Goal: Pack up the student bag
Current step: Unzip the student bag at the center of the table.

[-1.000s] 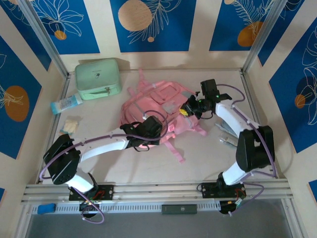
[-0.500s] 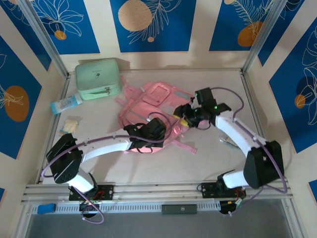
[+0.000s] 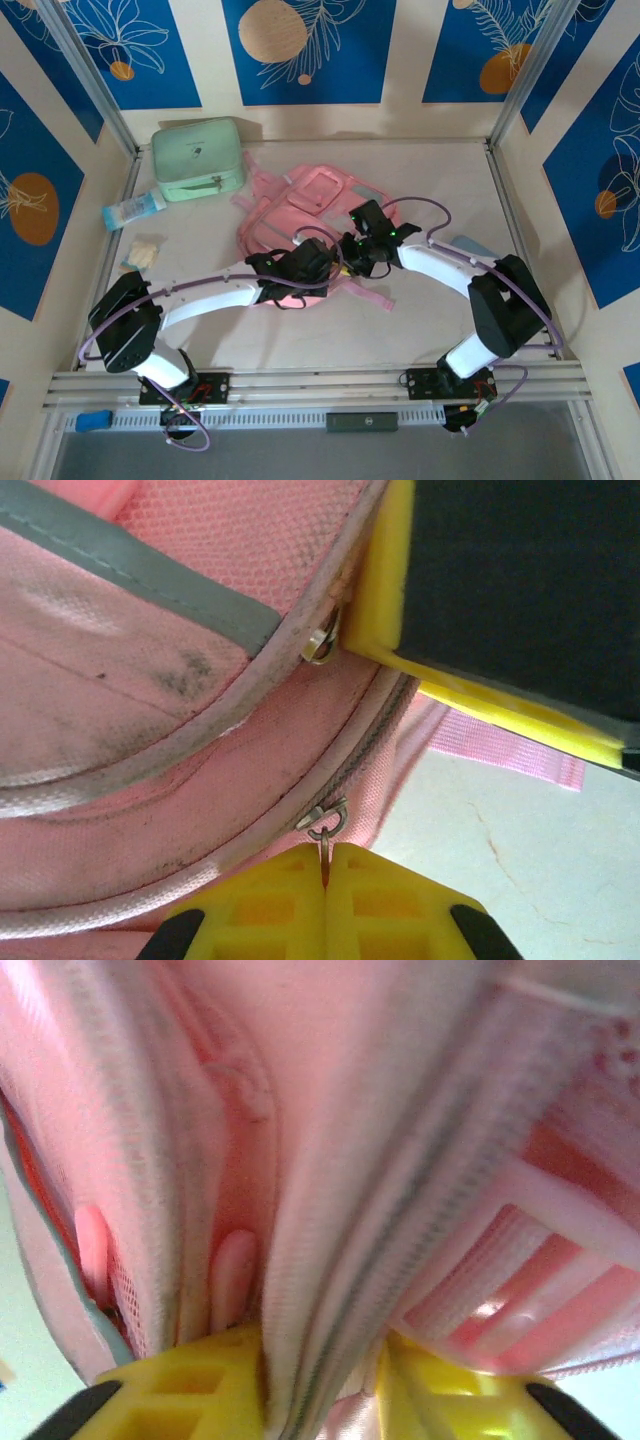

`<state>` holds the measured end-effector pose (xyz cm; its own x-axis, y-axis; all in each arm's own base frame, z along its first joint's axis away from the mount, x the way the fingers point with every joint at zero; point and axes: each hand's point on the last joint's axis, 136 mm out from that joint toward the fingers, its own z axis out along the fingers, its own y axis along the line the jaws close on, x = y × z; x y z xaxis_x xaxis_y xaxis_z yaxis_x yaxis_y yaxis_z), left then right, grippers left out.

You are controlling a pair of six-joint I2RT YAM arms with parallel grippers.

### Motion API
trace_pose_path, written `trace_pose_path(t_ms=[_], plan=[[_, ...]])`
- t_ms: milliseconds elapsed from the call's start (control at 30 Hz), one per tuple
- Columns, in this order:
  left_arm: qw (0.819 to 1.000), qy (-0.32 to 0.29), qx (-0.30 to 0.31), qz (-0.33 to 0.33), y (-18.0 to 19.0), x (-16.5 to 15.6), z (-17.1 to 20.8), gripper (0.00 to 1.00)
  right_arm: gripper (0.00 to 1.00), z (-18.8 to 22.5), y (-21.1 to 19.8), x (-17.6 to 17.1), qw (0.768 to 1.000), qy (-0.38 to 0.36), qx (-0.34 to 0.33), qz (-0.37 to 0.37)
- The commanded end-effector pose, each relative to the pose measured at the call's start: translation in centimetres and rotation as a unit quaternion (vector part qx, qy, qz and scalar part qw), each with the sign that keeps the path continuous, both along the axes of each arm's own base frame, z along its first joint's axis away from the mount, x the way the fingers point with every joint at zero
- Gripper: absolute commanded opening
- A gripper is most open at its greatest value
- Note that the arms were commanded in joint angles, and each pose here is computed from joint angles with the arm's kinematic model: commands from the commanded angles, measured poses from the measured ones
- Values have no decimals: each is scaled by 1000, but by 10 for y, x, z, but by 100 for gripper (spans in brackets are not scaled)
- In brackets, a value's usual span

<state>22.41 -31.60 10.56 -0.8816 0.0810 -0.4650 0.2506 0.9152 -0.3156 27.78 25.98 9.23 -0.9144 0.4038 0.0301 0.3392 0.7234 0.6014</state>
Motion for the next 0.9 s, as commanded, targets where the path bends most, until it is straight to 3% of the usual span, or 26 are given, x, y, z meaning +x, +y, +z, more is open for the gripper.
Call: trace_pose_path(t_ms=[0,233,433,567,600,767,867], plan=[[1000,15,19,3,11,-8,-9,0,17,9,1,12,999,-38,-6,6],[998,29,64,3,48,-26,-19,0,1,26,-30,12,998,-52,2,40],[997,45,60,1,70,-37,-29,0,0,41,-65,30,998,-54,9,40],[998,41,48,-6,66,-36,-25,0,0,46,-59,22,997,-56,9,50],[998,40,42,-8,62,-34,-23,0,2,46,-56,18,997,-54,2,50],[999,31,23,-11,48,-27,-11,0,43,46,-51,-8,999,-32,6,3],[999,26,16,-11,43,-23,-6,0,53,42,-42,-28,999,-19,21,-33]])
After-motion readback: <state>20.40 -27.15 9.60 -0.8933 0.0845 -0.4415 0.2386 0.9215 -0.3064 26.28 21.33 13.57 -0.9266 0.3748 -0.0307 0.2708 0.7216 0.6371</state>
